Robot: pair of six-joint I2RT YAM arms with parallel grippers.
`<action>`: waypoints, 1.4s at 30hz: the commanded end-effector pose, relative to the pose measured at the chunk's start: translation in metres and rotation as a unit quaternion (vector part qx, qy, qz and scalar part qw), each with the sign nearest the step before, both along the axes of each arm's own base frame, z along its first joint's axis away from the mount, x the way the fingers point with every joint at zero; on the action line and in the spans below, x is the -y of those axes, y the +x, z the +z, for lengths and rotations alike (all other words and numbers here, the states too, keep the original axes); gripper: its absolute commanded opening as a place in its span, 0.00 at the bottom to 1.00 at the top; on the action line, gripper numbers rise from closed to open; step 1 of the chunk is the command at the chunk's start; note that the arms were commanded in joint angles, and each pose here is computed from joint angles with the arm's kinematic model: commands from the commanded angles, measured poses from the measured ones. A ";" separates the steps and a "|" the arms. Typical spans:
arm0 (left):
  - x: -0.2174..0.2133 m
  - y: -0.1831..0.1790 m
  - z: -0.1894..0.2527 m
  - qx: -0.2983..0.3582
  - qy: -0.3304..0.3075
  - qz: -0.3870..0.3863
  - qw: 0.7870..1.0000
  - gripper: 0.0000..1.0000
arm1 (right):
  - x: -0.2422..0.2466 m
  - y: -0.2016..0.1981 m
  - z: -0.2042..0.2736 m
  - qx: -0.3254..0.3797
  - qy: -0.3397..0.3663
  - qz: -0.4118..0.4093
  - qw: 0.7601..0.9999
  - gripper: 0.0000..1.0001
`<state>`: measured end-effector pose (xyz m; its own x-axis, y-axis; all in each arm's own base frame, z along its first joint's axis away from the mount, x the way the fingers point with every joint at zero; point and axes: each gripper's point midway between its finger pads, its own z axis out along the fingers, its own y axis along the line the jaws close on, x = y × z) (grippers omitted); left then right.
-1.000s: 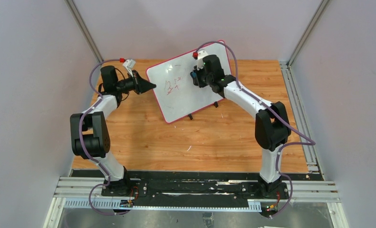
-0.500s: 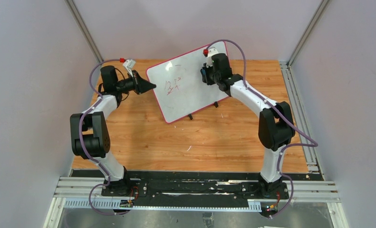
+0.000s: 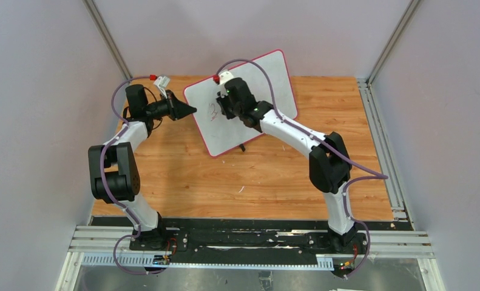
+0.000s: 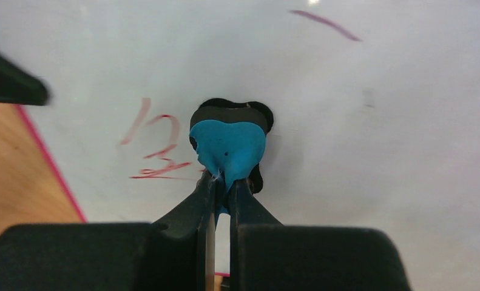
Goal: Erase the whiteboard
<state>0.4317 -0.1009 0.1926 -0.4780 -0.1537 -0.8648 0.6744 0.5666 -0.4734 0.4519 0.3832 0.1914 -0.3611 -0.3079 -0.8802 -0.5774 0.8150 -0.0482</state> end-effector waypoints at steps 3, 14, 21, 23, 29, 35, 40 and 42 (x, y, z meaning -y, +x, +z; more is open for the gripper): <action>0.002 0.002 -0.016 0.048 0.049 -0.008 0.998 0.00 | -0.065 -0.043 -0.017 -0.022 0.010 0.084 0.996 0.01; 0.004 -0.001 -0.014 0.050 0.048 -0.012 0.998 0.00 | 0.015 0.025 -0.015 -0.014 -0.025 -0.001 1.000 0.01; 0.004 -0.002 -0.011 0.054 0.048 -0.011 0.997 0.00 | 0.085 0.064 0.007 -0.005 -0.017 -0.066 0.998 0.01; 0.004 -0.002 -0.011 0.053 0.050 -0.012 0.997 0.00 | 0.100 0.069 0.013 0.000 -0.015 -0.079 0.997 0.01; 0.004 -0.001 -0.014 0.051 0.050 -0.012 0.997 0.00 | 0.111 0.071 0.022 0.000 0.001 -0.086 0.996 0.01; 0.003 0.000 -0.012 0.052 0.051 -0.010 0.997 0.00 | 0.069 0.051 0.015 -0.010 0.018 -0.046 0.999 0.01; 0.004 -0.001 -0.011 0.052 0.051 -0.010 0.997 0.00 | 0.016 0.025 0.010 -0.012 0.015 0.003 1.000 0.01; 0.004 -0.001 -0.011 0.052 0.051 -0.011 0.997 0.00 | -0.006 0.012 0.008 -0.014 0.014 0.024 1.000 0.01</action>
<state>0.4304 -0.1054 0.1944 -0.4731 -0.1484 -0.8684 0.6801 0.5651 -0.4671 0.4976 0.3189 0.2083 -0.4018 -0.2685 -0.8755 -0.5005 0.8650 -0.0356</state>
